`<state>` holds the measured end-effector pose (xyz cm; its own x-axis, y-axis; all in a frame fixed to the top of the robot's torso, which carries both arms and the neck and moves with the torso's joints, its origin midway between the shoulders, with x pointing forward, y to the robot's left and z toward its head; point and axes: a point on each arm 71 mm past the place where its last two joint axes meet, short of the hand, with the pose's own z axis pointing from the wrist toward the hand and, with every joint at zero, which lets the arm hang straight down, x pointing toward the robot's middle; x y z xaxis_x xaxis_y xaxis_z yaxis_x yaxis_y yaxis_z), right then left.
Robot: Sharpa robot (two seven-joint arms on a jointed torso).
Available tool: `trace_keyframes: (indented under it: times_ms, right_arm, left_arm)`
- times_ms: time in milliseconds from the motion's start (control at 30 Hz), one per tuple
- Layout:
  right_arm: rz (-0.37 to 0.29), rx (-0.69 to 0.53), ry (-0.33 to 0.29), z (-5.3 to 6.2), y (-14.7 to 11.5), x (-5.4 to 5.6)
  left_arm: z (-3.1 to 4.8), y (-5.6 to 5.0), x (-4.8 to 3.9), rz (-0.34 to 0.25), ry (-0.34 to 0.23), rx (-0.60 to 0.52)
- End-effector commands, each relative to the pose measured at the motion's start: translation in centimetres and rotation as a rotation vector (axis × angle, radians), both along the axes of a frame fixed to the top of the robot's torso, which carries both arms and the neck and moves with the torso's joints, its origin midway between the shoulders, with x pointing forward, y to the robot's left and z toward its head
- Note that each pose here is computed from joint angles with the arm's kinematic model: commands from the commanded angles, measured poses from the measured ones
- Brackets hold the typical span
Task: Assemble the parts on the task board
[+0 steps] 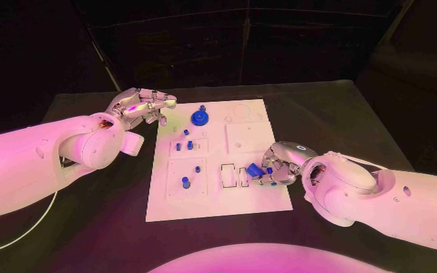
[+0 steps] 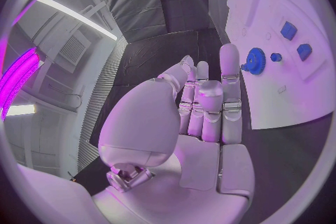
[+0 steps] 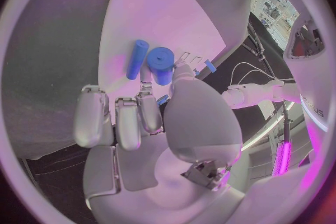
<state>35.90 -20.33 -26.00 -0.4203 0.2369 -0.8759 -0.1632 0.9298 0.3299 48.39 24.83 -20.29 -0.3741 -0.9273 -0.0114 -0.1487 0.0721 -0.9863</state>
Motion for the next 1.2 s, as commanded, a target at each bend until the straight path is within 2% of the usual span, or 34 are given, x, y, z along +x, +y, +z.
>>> trace_keyframes:
  times_ms: [33, 400, 867, 1067, 1200]
  right_arm:
    - [0.006, -0.014, 0.017, -0.5, 0.2, -0.3]
    - [0.002, 0.011, 0.006, -0.4, 0.7, -0.3]
    - [-0.029, 0.219, -0.076, 1.4, 1.2, -1.0]
    - [-0.026, 0.248, -0.073, 1.6, 1.4, -1.3]
    - [-0.017, 0.235, -0.040, 1.3, 1.8, -1.3]
  left_arm:
    - [0.16, -0.1, -0.03, 0.000, -0.008, -0.006]
    - [0.18, 0.0, -0.07, -0.002, -0.008, -0.007]
    - [0.16, 0.0, -0.05, -0.004, -0.007, -0.007]
    - [0.16, 0.0, -0.05, -0.005, -0.007, -0.008]
    - [0.16, 0.0, -0.06, -0.006, -0.007, -0.008]
